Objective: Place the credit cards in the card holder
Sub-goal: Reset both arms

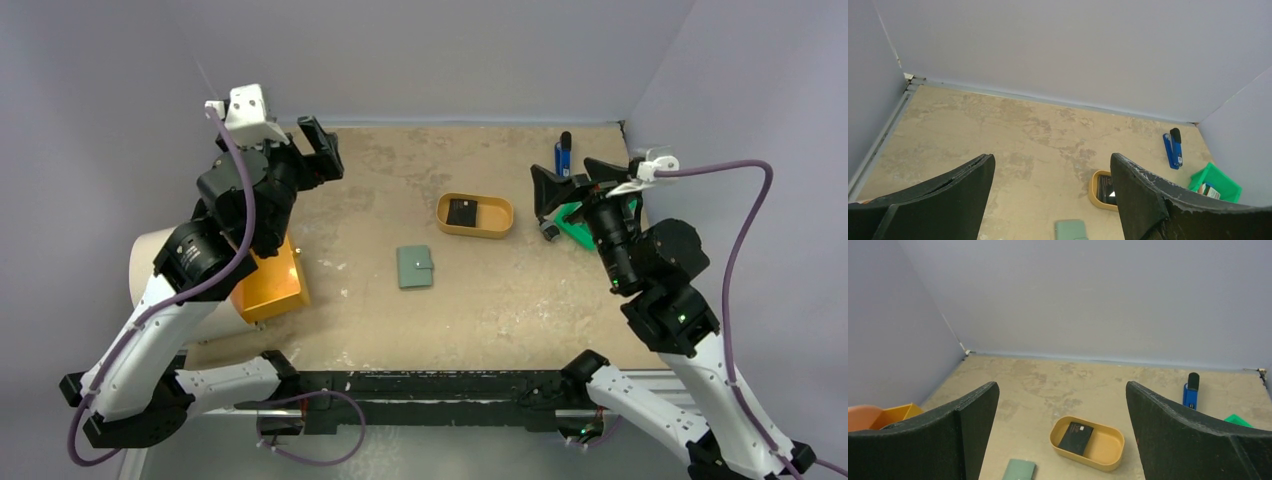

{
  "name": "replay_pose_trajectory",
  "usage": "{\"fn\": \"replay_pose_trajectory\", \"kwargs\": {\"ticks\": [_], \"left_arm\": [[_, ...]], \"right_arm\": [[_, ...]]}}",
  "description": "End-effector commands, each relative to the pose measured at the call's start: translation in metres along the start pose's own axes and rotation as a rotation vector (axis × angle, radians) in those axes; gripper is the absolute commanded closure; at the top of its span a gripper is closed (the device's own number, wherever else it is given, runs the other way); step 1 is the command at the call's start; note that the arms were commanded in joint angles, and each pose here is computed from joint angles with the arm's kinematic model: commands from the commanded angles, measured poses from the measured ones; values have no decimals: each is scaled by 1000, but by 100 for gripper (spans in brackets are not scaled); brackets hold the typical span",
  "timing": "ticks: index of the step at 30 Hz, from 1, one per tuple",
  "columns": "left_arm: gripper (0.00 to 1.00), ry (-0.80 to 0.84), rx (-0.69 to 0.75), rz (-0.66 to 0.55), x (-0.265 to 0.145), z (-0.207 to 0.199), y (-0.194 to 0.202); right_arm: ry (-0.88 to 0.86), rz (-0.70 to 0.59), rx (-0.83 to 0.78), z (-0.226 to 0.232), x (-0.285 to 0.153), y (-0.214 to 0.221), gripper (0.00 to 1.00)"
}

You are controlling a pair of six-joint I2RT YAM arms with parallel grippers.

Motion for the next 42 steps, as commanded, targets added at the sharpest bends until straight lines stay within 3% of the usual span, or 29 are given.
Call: {"fn": "replay_pose_trajectory", "kwargs": {"ticks": [1,5,8,14,18,21,35,42], "left_arm": [[15,67,-68,-39,-3,-15,-24],[15,105,-110,-55,1,-26,-26],[15,129,-141,-40,8,-32,-13],[14,194,-163,-14,24,-55,1],[14,232,-185,-33,25,-67,-11],[14,241,-202,-51,23,-68,-17],[14,241,-216,-20,22,-60,2],[14,218,-218,-33,18,-52,1]], "right_arm": [[87,-32,68,-9,2,-22,1],[137,-21,67,-17,-2,-36,1],[191,-88,66,-28,-9,-47,1],[326,-173,262,-43,-15,-63,1],[89,-291,167,-19,-16,-82,1],[-27,-300,69,-4,-11,-86,1],[47,-279,24,-11,-5,-63,1],[283,-336,111,-47,-26,-68,1]]}}
Point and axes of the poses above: each gripper's point midway between its finger pads, its own x axis out along the fingers, its own z axis along the line the jaws close on, y = z × x, the point moved 5 cm from there along -x, back along the fingers, and after that the axes turned 11 degrees about -x, right-handed, at the moved point
